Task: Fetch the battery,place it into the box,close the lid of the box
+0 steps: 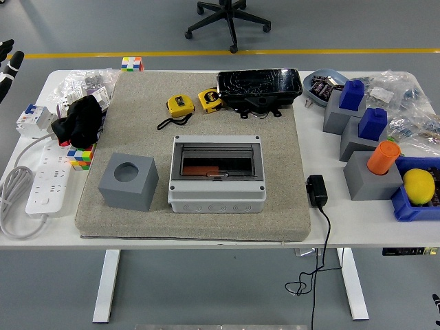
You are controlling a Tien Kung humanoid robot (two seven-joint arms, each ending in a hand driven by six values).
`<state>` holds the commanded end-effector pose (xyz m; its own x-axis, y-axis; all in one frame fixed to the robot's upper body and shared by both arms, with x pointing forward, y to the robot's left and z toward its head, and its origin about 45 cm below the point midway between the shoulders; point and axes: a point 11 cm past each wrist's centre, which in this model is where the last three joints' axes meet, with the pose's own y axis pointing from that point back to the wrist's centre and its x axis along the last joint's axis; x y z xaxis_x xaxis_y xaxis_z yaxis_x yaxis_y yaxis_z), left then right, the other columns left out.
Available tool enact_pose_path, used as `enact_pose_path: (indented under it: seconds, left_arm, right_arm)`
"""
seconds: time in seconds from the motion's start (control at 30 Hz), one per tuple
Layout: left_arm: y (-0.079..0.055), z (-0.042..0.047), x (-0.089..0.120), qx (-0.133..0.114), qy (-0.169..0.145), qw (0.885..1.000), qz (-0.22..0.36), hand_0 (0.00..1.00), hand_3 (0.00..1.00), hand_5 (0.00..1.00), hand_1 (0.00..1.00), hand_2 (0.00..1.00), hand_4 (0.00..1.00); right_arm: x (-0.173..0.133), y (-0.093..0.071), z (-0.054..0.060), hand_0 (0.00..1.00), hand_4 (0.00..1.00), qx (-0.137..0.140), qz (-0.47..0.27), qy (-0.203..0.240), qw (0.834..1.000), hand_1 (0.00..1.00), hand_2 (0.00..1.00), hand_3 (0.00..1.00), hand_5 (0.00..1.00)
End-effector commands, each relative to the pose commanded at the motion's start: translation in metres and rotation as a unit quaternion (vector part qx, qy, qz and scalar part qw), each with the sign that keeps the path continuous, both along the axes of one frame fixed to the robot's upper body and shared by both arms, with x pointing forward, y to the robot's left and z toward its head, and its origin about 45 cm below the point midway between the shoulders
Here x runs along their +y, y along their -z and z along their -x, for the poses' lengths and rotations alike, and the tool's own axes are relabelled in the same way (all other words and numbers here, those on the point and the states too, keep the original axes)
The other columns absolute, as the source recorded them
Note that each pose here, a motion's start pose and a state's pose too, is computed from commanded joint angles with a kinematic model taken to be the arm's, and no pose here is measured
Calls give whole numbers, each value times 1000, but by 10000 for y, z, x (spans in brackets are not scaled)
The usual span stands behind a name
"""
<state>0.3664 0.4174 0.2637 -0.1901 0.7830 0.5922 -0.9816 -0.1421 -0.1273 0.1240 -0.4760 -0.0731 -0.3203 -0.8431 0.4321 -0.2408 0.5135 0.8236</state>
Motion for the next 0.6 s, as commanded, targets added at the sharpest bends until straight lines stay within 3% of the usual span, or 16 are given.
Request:
enact_pose_path:
  seconds: [0.07, 0.17, 0.6]
  left_arm:
    - [86, 26, 5, 18, -3, 999, -36, 980, 911, 998, 987, 942, 998]
    - [221, 72, 23, 36, -3, 999, -26, 998, 909, 998, 983, 936, 998]
    - [278, 101, 1, 39, -5, 999, -25, 998, 895, 998, 965, 908, 998]
  right_arm:
    - [5, 0, -9, 789, 998, -1, 0, 0, 1000, 745, 745, 794, 998]
    - [21, 12, 10, 789, 998, 0, -2, 2, 1000, 745, 745, 794, 998]
    - [-9, 13, 66, 789, 998, 4, 0, 8, 1000, 746, 745, 794, 998]
